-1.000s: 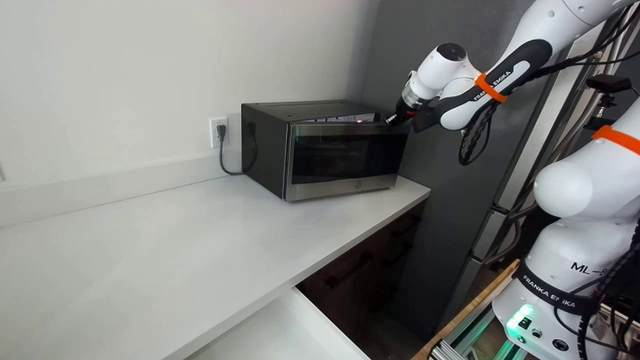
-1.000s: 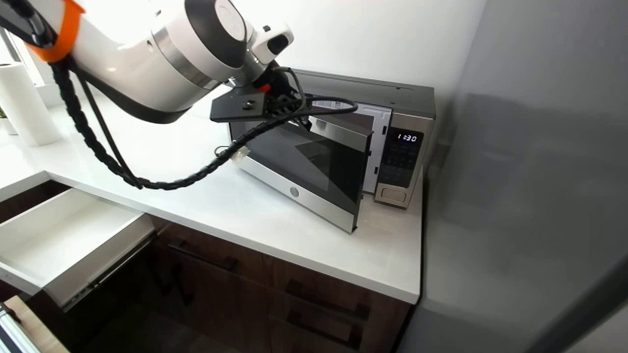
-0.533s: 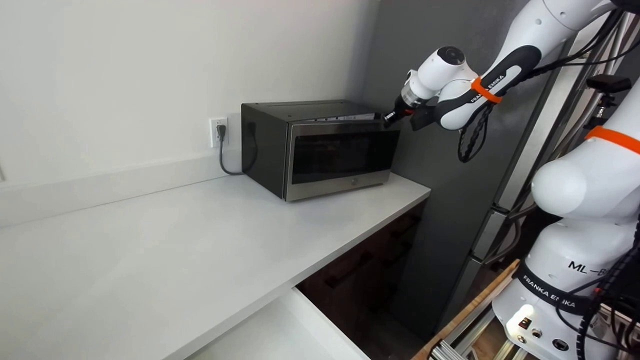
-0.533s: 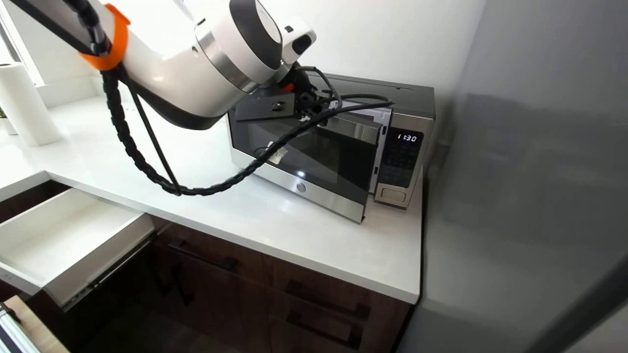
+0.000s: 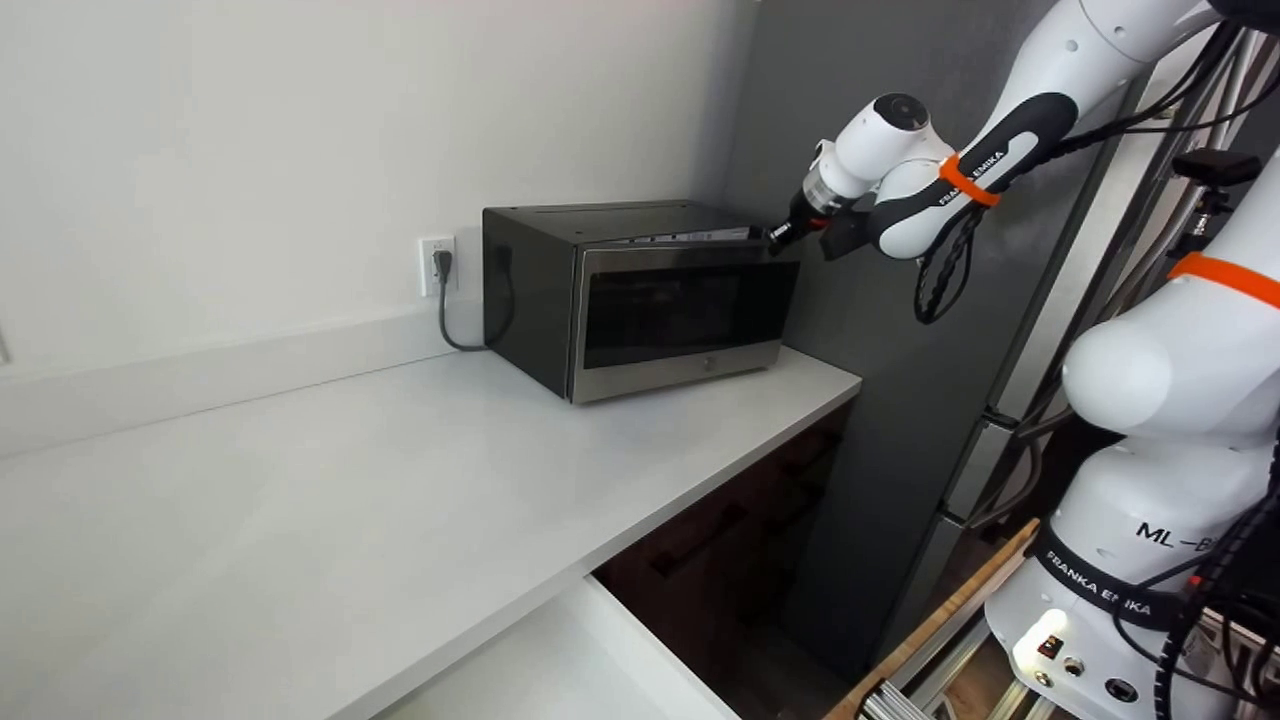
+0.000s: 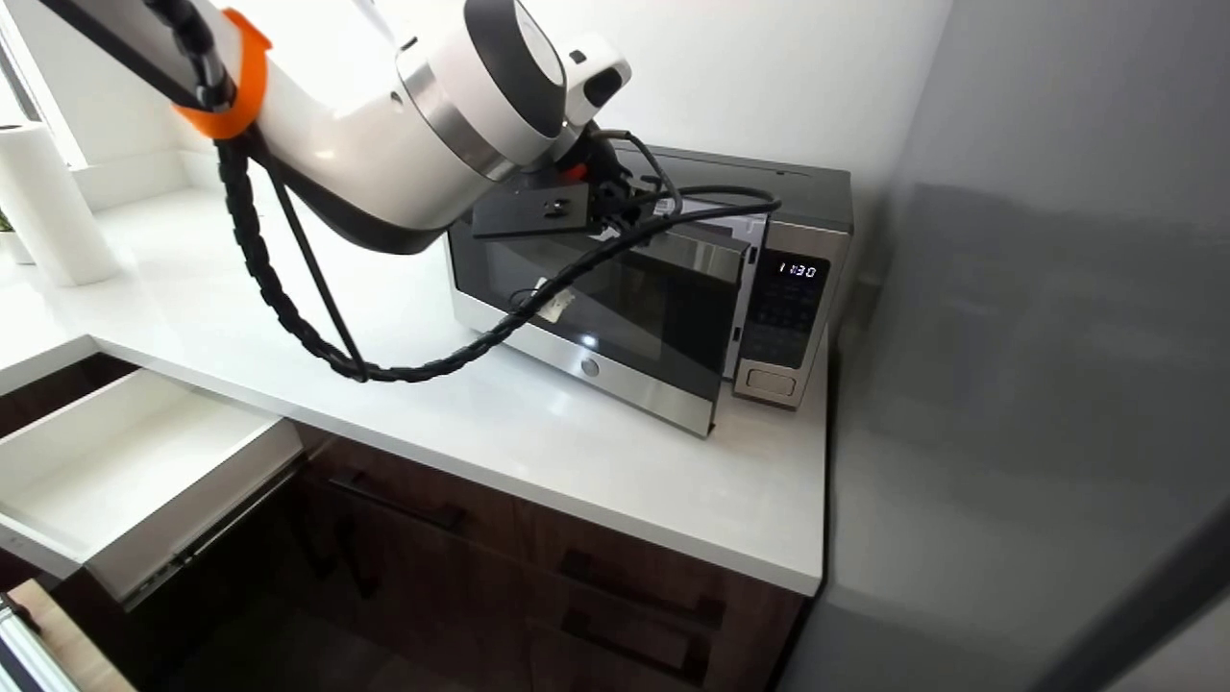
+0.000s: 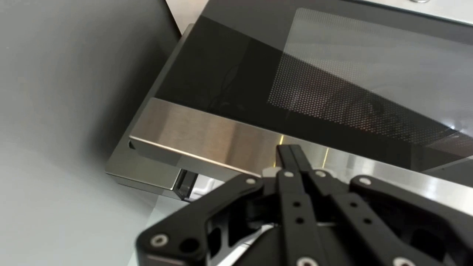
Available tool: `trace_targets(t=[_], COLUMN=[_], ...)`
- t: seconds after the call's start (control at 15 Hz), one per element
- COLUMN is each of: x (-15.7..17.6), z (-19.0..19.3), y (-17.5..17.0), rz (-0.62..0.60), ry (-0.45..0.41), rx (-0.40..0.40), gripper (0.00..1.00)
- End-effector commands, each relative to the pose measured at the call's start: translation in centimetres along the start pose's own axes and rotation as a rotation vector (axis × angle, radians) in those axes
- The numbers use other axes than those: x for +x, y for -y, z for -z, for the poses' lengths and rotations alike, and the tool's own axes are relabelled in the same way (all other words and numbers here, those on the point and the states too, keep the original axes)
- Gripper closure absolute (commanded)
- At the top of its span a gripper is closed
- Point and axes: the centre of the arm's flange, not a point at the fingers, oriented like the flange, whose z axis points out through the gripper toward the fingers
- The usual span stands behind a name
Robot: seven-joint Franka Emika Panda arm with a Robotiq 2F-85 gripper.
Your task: Close the microwave door
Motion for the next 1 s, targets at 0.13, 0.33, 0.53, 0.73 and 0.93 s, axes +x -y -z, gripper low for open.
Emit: trace_targets(t=[0.13,0.33,0.53,0.73,0.93], x=[0.5,0.5,0.7,0.7,0.7], z=[-2.9,-3.8,-5.0,-6.6,-8.5], y=[-2.7,-4.0,-5.2,-6.1,-6.4], rz=[-0.02,-0.033,-0.029,-0.017,-0.006], ry=[-0.003,0.002,-0.008,-0.005,-0.029], rx=[-0.027,-0.046,-0.046,-0.034,-0.004], gripper=[1.0,1.0,1.0,1.0,1.0])
